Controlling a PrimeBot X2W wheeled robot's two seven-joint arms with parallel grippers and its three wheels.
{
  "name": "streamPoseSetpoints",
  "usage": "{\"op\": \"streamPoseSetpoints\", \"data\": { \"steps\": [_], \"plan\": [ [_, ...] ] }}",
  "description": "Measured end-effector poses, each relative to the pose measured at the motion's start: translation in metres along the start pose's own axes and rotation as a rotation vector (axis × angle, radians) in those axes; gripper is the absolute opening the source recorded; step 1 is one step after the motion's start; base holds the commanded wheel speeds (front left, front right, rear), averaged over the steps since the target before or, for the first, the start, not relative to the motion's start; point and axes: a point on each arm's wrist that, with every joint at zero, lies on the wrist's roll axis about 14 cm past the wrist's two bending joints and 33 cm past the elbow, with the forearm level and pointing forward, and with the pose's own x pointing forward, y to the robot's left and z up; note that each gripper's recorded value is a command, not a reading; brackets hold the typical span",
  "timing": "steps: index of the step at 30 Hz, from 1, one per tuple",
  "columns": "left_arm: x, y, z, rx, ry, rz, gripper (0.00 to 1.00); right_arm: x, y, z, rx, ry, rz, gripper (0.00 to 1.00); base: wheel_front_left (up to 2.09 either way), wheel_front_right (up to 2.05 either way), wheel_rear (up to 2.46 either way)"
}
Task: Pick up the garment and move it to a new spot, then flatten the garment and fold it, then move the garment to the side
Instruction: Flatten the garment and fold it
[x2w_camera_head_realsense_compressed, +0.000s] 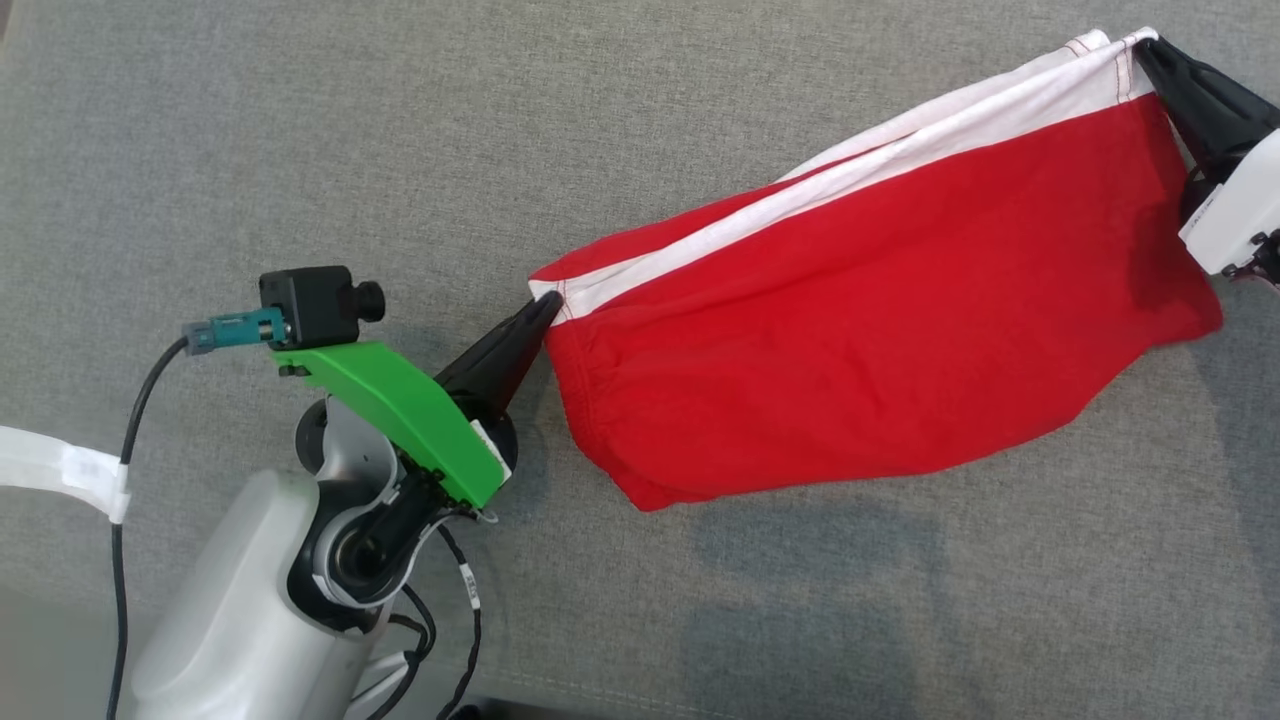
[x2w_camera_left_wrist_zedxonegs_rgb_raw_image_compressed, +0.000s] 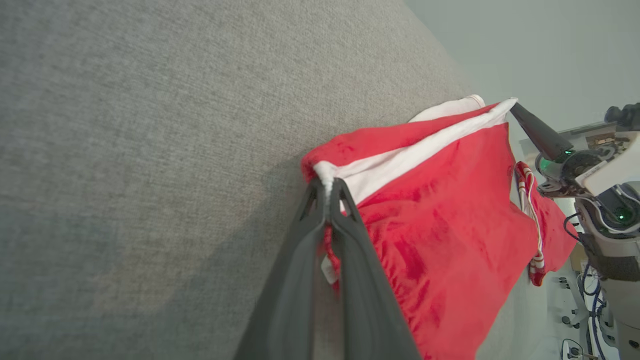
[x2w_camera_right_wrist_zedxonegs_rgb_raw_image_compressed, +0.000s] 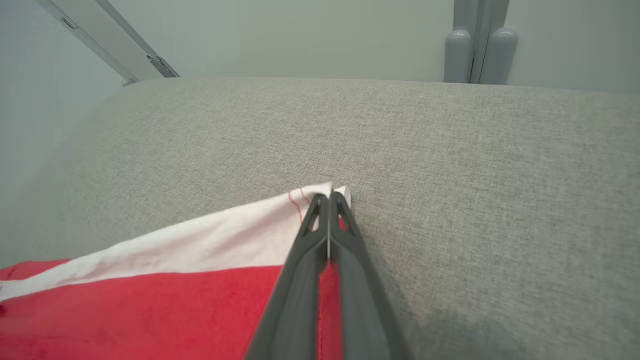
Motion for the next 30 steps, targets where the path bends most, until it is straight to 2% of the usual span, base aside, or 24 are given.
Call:
{"op": "streamPoseSetpoints", "data": {
  "steps": [11,12,13,14,15,16,17,24,30],
  "plan": [
    [0.007,0.007,-0.002,0.026,-0.008,0.030,0.00,0.018,0.005,-0.002,-0.058,0.001,0.002,0.00,0.00,0.00,0.00],
    [0.007,0.008,-0.001,0.026,-0.010,0.033,0.07,0.019,0.006,-0.003,-0.064,0.002,0.002,0.01,0.00,0.00,0.00],
    [0.008,0.007,0.001,0.025,-0.022,0.034,0.35,0.020,0.006,-0.005,-0.076,0.006,0.006,0.18,0.00,0.00,0.00],
    [0.008,0.007,0.002,0.024,-0.028,0.033,0.47,0.020,0.007,-0.006,-0.082,0.007,0.009,0.31,0.00,0.00,0.00],
    [0.009,0.006,0.001,0.024,-0.028,0.032,0.65,0.021,0.008,-0.007,-0.081,0.010,0.009,0.46,0.00,0.00,0.00],
    [0.009,0.006,0.001,0.022,-0.030,0.032,0.97,0.021,0.010,-0.009,-0.084,0.012,0.012,0.92,0.00,0.00,0.00],
    [0.009,0.007,0.002,0.019,-0.036,0.033,1.00,0.022,0.012,-0.011,-0.089,0.015,0.017,1.00,0.00,0.00,0.00],
    [0.008,0.005,0.009,0.028,-0.078,0.033,1.00,0.017,0.026,-0.006,-0.128,-0.025,0.044,1.00,0.00,0.00,0.00],
    [-0.004,0.007,0.032,0.182,-0.167,0.050,1.00,0.004,0.040,0.013,-0.145,-0.107,0.061,1.00,0.00,0.00,0.00]
  ]
}}
